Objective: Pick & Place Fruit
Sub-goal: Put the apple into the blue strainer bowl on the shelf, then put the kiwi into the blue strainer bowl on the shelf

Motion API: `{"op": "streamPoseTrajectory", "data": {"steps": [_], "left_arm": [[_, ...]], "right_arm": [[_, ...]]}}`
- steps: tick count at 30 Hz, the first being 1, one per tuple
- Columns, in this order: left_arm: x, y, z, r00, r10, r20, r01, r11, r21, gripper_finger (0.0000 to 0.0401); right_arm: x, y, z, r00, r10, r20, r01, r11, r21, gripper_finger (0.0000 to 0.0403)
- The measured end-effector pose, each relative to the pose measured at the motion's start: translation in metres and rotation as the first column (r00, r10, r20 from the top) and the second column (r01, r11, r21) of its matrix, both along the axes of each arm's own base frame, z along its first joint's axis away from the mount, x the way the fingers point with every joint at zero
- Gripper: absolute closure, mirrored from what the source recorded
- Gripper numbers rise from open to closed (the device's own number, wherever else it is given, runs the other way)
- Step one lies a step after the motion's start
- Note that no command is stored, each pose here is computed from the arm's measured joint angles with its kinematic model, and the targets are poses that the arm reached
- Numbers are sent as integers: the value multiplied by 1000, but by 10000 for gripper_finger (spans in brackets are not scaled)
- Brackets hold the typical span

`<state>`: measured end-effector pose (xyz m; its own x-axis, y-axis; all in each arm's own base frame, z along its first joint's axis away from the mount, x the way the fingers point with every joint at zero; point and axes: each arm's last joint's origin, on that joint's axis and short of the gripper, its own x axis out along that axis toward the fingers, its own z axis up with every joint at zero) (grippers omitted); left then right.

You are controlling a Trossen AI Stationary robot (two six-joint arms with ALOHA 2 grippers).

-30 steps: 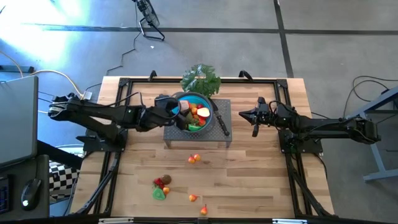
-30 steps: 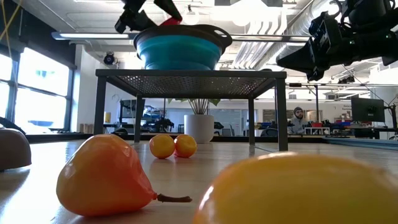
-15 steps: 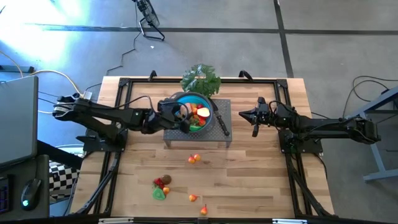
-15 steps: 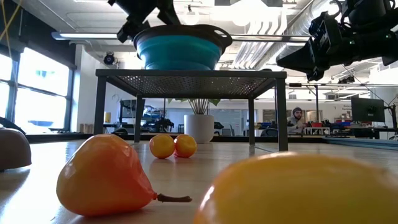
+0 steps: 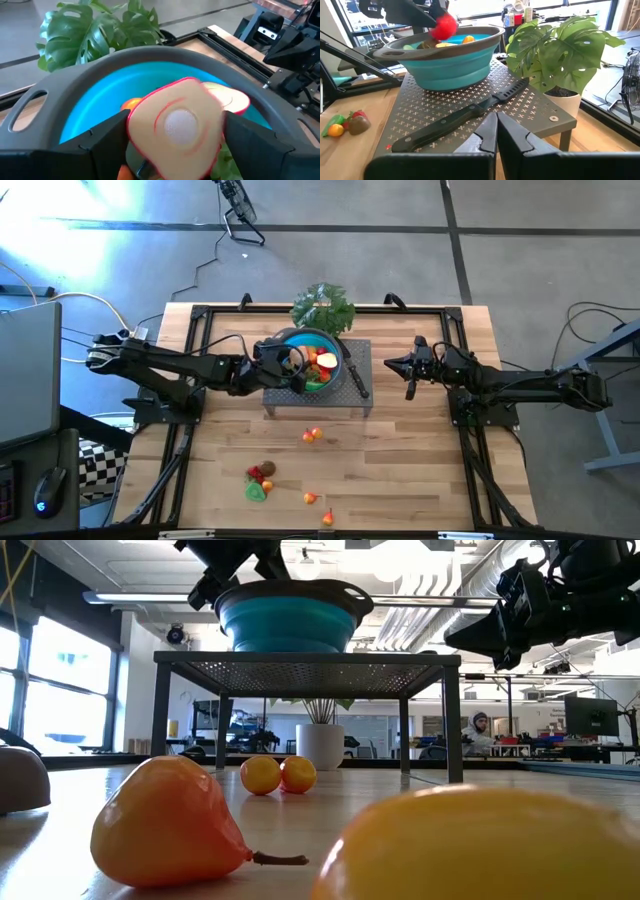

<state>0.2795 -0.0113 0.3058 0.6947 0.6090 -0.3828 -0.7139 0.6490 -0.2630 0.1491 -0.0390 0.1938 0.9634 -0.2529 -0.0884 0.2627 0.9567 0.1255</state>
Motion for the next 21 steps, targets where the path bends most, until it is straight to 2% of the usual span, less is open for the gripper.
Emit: {"op": "streamPoseTrajectory", "data": {"steps": [12,16,18,21], "left_arm": [[0,0,0,1000,-7,-1,7,1000,-3,89],[-2,0,5,999,-48,-11,48,998,29,89],[-3,-1,11,997,-75,25,74,997,35,89],[-8,-2,20,985,-163,49,161,987,24,89]], "right_arm": [[0,0,0,1000,0,0,0,1000,0,401],[0,0,0,1000,0,0,0,1000,0,401],[0,0,0,1000,0,0,0,1000,0,401],[0,0,0,1000,1,0,-1,1000,0,401]]}}
